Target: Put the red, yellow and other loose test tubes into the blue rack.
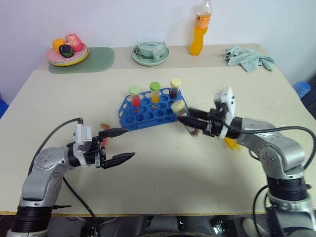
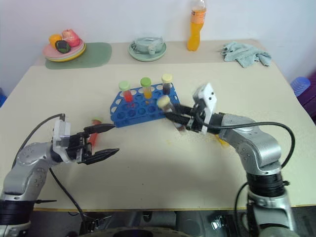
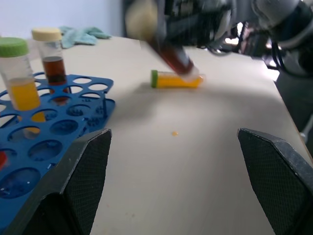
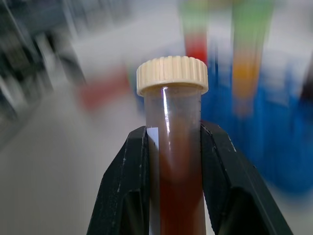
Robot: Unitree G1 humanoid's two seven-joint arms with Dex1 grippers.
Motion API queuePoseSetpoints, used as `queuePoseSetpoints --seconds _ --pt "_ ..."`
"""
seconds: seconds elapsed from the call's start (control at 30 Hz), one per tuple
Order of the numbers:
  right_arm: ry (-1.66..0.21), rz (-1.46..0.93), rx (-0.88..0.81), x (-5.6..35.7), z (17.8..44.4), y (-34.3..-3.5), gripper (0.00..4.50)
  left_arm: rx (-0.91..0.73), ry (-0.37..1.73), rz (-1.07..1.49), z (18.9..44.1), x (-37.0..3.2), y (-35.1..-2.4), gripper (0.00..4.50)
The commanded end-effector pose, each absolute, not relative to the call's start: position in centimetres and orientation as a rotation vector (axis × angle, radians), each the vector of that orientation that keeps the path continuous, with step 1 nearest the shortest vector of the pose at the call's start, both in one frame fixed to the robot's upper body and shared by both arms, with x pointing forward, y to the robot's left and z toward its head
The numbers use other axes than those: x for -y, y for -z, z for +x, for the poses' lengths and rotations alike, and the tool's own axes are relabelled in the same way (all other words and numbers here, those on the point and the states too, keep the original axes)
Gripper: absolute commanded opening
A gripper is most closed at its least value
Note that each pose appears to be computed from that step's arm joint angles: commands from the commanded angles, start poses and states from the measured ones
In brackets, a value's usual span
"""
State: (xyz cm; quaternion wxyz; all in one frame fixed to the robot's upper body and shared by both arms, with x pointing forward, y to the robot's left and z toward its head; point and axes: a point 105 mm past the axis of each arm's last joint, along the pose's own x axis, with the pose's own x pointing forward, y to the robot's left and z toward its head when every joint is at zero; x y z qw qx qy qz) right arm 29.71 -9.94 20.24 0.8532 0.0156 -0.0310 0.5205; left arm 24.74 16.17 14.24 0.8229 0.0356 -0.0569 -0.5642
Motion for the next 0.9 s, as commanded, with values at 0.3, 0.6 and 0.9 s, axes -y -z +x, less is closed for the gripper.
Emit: queuePoseSetpoints --seconds 0.3,0.6,0.9 --pt "-0.817 -0.017 0.491 8.2 35.2 -20.3 0.79 0.219 1.050 0.037 25.7 -18.0 -15.0 4.21" --pt "-0.712 -0.021 0.580 7.7 37.6 -18.7 0.79 0.258 0.984 0.019 26.4 -18.1 -15.5 4.21" --pt "-0.664 0.016 0.551 8.0 38.8 -17.1 0.79 0.255 0.962 0.025 25.7 -19.4 -14.7 4.21"
